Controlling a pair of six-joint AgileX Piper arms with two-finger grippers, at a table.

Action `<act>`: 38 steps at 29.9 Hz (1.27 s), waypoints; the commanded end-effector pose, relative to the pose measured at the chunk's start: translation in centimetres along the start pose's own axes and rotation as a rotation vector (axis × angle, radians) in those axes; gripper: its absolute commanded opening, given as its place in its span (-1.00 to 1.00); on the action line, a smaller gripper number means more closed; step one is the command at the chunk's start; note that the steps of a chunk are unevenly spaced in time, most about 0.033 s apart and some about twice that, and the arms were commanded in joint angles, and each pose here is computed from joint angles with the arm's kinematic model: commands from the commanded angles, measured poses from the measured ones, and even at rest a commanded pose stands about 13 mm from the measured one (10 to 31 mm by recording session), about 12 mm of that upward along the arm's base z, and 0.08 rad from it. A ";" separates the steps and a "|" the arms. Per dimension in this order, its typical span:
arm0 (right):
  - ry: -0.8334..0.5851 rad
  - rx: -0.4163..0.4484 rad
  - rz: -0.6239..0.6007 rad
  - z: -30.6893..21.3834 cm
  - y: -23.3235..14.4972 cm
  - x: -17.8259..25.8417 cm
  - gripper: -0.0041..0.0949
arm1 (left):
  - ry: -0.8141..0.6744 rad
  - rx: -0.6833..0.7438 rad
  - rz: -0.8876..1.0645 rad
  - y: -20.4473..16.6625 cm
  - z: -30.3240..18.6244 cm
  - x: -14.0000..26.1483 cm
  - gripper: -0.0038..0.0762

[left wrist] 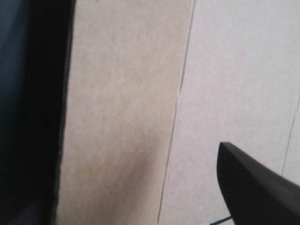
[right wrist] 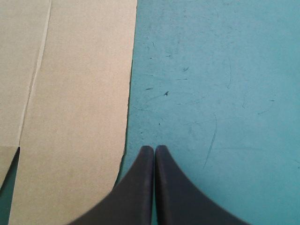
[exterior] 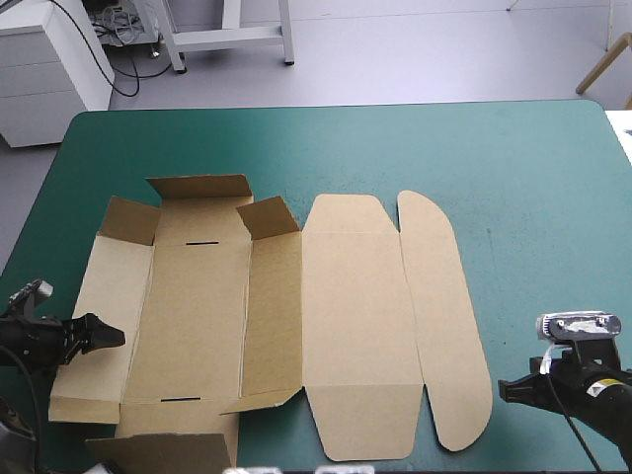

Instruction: Fold the box

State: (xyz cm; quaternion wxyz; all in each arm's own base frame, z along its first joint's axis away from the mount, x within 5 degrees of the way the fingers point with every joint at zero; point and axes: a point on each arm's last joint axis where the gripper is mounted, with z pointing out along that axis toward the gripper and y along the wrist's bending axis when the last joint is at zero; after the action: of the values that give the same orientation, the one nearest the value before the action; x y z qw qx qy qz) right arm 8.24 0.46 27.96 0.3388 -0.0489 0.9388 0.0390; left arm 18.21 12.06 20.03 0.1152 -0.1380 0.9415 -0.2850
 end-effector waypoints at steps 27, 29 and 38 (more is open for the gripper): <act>-0.064 0.001 -0.005 -0.4 0.0 -0.9 -0.95 | 0.118 0.036 0.118 -3.4 0.5 -0.9 -0.28; -0.064 0.001 -0.005 -0.4 0.0 -0.9 -0.95 | 0.118 0.036 0.118 -3.4 0.5 -0.9 -0.48; -0.064 0.001 -0.005 -0.4 0.0 -0.9 -0.95 | 0.142 0.010 0.133 -3.1 0.5 -0.7 -0.91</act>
State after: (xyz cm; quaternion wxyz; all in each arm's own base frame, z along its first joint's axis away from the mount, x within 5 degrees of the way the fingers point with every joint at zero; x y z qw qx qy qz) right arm 8.24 0.46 27.96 0.3388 -0.0489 0.9388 0.0390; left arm 19.89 10.09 20.23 0.0794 -0.0724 0.9569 -0.2699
